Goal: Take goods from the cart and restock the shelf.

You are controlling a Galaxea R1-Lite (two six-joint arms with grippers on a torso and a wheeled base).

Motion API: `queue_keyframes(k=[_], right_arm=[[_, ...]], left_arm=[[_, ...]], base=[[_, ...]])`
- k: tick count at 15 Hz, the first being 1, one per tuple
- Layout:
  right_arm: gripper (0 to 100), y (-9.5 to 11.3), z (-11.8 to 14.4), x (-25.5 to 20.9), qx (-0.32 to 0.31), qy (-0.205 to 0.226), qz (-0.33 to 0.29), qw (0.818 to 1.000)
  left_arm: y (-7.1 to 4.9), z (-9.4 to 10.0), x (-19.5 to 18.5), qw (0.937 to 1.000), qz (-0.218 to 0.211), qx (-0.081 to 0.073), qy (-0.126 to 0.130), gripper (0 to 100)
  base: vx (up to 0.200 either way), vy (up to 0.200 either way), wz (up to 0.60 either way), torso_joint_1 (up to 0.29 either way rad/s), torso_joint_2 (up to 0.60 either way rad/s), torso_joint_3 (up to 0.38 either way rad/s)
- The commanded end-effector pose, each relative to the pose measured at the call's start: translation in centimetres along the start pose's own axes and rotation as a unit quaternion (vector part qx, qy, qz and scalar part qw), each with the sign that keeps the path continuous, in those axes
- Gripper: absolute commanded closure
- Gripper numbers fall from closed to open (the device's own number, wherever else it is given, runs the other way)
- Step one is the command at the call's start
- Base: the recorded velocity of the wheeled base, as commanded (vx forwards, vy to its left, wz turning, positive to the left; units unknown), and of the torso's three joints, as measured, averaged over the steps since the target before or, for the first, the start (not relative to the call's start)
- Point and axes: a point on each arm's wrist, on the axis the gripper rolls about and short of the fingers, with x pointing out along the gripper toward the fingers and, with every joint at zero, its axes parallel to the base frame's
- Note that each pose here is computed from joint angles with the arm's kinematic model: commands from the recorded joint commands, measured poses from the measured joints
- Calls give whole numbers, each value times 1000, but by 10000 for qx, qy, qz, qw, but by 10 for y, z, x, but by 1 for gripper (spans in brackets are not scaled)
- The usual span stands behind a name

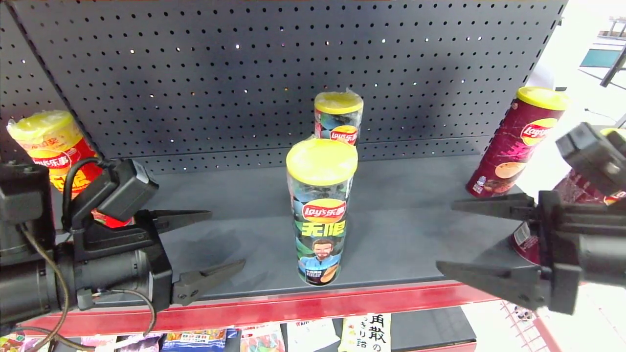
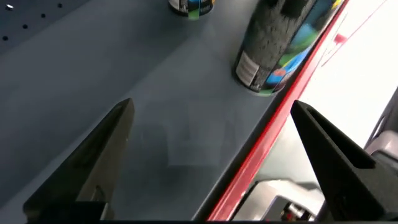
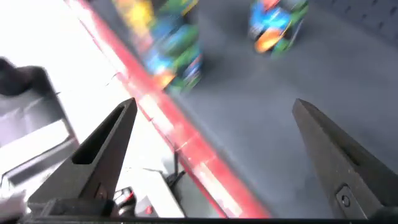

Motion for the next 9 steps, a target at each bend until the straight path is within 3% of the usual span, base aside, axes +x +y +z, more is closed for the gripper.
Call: queue_keyframes(k=[1, 4, 9], right_arm=[[0, 31, -36, -55, -159, -363, -46, 9992], [0, 29, -40, -69, 25, -517, -603, 9968], [0, 17, -40, -82, 408, -642, -1500, 9858]], left_arm=[[4, -8, 14, 9996, -51, -48, 275, 0], [8, -14, 31, 9984, 31, 23, 559, 0], [6, -10, 71, 9966, -249, 211, 763, 0]], base=[[0, 0, 0, 0, 0, 0], [0, 0, 0, 0, 0, 0], [0, 0, 0, 0, 0, 0]])
